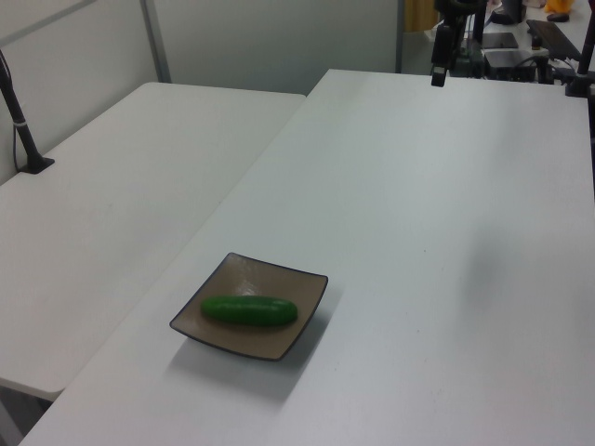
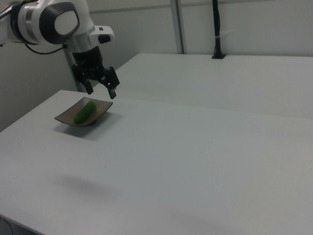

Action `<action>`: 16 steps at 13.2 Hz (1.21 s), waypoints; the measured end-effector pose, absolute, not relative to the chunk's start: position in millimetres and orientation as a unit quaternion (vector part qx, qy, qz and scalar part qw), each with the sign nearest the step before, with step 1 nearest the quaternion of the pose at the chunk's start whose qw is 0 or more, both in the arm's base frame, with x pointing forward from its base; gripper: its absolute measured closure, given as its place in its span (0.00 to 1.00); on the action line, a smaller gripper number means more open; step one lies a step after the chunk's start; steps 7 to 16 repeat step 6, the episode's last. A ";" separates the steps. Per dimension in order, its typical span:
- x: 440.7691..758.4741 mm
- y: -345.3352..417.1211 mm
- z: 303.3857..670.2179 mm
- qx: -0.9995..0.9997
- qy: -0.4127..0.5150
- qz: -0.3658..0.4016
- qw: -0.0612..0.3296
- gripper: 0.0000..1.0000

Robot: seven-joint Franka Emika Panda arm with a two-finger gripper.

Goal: Cucumber placed on a ceramic plate

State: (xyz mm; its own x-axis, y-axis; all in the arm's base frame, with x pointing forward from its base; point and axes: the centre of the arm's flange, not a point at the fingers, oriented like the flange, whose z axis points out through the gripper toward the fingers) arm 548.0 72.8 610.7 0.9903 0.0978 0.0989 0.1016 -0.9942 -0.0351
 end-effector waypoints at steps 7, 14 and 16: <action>552.5 71.4 602.9 -0.997 -0.067 -0.043 0.019 0.00; 552.5 71.4 602.9 -0.997 -0.067 -0.043 0.019 0.00; 552.5 71.4 602.9 -0.997 -0.067 -0.043 0.019 0.00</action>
